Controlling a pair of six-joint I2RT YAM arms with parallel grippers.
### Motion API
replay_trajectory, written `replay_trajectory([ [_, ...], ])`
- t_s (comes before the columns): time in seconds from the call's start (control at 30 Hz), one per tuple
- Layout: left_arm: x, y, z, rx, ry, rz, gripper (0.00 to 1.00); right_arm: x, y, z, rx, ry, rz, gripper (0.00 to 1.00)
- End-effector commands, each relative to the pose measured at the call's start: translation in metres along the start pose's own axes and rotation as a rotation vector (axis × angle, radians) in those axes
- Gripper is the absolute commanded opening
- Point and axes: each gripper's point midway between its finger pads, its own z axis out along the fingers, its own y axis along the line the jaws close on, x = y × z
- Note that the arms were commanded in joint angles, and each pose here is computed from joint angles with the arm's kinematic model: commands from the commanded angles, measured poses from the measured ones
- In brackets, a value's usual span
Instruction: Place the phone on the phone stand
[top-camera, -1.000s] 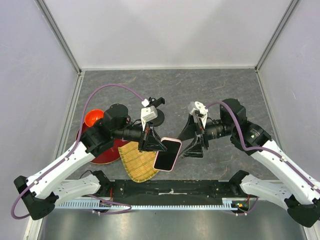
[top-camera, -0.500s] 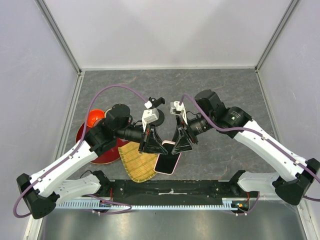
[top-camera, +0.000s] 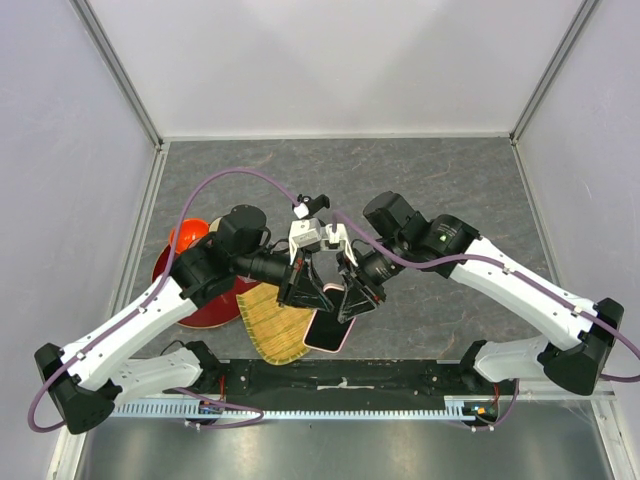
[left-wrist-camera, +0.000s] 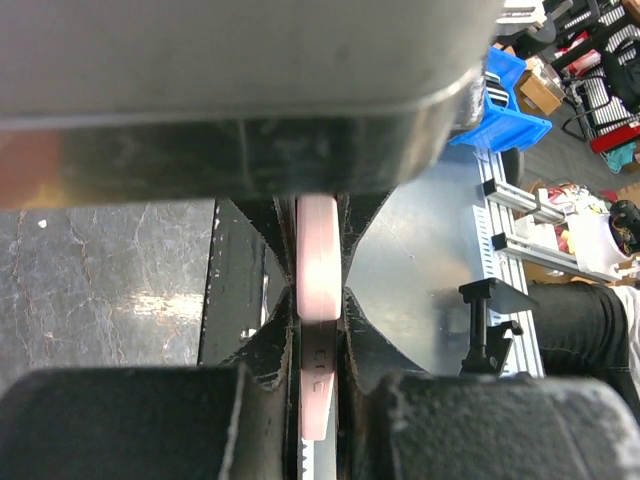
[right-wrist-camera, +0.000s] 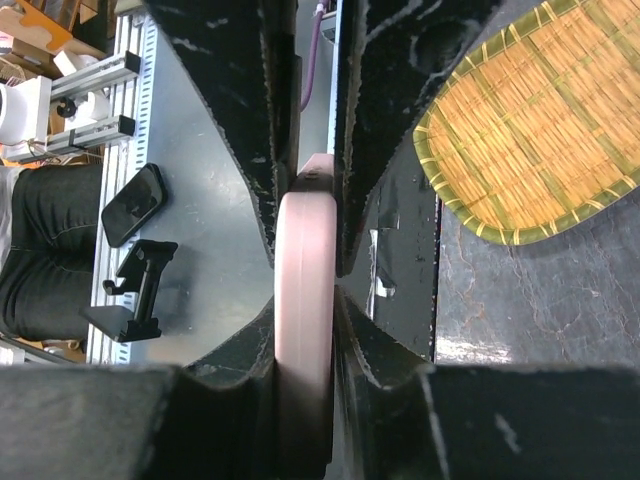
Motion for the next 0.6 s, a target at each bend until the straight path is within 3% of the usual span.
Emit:
replay_trajectory([
  [0.0,-0.022,-0.021,-0.008,0.053,-0.054,0.113,0.02,-0.014,0.005,-0.001,-0.012,-0.025,-0.069,0.27],
  [0.17,-0.02,-0.02,-0.007,0.052,-0.047,0.102,0.02,-0.014,0.005,0.003,-0.026,-0.03,-0.071,0.24],
  [0.27,-0.019,-0.019,-0.006,0.055,-0.041,0.096,0.02,-0.014,0.005,0.005,-0.037,-0.034,-0.068,0.0],
  [0.37,-0.021,-0.014,-0.006,0.022,-0.045,0.09,0.03,-0.018,0.0,0.006,0.014,-0.054,-0.076,0.0],
  [0.43,-0.024,-0.01,-0.007,-0.011,-0.051,0.084,0.09,-0.02,-0.008,0.006,0.073,-0.082,-0.089,0.0],
  [0.47,-0.028,-0.006,-0.008,-0.046,-0.063,0.084,0.26,-0.019,-0.015,0.001,0.137,-0.096,-0.096,0.0],
  [0.5,-0.03,-0.003,-0.009,-0.066,-0.073,0.078,0.37,-0.021,-0.02,-0.001,0.178,-0.112,-0.102,0.0],
  [0.53,-0.032,-0.001,-0.011,-0.09,-0.085,0.078,0.61,-0.025,-0.025,-0.004,0.217,-0.137,-0.101,0.0],
  [0.57,-0.038,0.006,-0.016,-0.154,-0.117,0.088,0.67,-0.025,-0.027,-0.007,0.252,-0.152,-0.104,0.0],
])
